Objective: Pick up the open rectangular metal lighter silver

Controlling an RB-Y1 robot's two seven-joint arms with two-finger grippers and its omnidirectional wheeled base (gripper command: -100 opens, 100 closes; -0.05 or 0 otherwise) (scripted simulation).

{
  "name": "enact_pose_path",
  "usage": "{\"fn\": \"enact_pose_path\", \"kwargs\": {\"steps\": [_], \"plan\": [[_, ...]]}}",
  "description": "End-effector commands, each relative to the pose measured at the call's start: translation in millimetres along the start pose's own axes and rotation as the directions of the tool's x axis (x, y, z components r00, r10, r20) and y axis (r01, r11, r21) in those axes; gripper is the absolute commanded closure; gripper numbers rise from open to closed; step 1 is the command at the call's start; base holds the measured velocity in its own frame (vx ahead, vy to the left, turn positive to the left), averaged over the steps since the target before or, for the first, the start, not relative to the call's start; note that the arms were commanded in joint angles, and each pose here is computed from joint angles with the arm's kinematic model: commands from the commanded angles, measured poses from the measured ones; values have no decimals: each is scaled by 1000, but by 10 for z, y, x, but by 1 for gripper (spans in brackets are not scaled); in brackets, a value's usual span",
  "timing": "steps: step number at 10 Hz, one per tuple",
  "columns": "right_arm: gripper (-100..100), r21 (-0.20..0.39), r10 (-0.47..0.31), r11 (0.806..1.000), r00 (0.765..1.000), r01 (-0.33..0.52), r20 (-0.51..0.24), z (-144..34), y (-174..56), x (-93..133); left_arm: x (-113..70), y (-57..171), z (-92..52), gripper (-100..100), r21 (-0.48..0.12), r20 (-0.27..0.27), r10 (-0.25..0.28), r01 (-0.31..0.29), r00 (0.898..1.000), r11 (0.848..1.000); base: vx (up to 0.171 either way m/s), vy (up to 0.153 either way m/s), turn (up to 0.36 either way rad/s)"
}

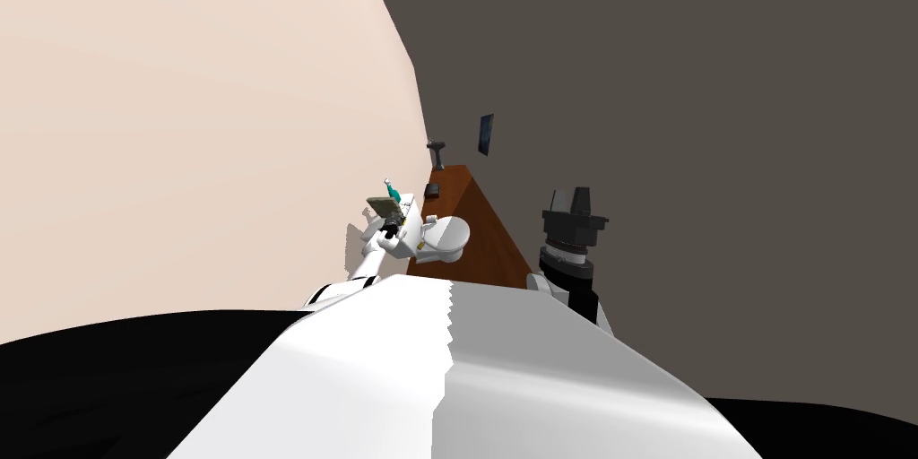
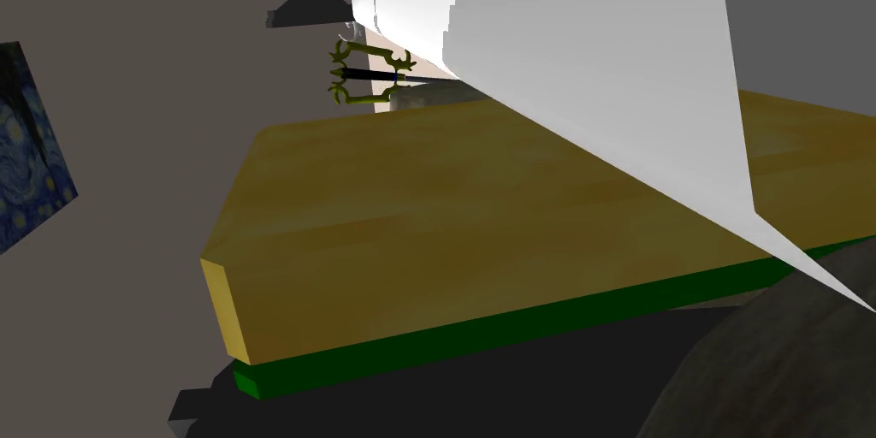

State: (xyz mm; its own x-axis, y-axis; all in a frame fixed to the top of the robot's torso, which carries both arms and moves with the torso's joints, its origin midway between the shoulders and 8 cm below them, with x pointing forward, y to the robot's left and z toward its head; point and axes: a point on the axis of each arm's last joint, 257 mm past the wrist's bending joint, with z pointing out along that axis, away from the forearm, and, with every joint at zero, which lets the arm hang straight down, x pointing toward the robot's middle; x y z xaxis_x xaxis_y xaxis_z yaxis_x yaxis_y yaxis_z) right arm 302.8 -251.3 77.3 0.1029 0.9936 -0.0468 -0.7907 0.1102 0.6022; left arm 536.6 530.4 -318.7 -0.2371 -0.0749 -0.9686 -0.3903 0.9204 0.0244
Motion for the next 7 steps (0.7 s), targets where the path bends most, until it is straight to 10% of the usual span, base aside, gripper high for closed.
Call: {"fn": "enact_pose_path", "kwargs": {"steps": [1, 3, 4, 5, 7], "plan": [[0, 0, 0, 1000, 1000, 0, 0, 0, 0, 0, 0, 0, 0, 100, 0, 0, 0, 0, 1000, 1000, 0, 0, 0], [0, 0, 0, 1000, 1000, 0, 0, 0, 0, 0, -1, -9, 1, 100, 1, 0, -1, 1, 1000, 1000, 0, 0, 0], [0, 0, 0, 1000, 1000, 0, 0, 0, 0, 0, -1, -10, 1, 0, 2, 1, -1, 1, 1000, 1000, 0, 0, 0], [0, 0, 0, 1000, 1000, 0, 0, 0, 0, 0, -11, 64, -29, 100, -7, 0, 1, -1, 1000, 1000, 0, -6, -49], [0, 0, 0, 1000, 1000, 0, 0, 0, 0, 0, 13, 170, -76, 100, -19, -2, -2, 2, 1000, 1000, 2, -13, -74]]}}
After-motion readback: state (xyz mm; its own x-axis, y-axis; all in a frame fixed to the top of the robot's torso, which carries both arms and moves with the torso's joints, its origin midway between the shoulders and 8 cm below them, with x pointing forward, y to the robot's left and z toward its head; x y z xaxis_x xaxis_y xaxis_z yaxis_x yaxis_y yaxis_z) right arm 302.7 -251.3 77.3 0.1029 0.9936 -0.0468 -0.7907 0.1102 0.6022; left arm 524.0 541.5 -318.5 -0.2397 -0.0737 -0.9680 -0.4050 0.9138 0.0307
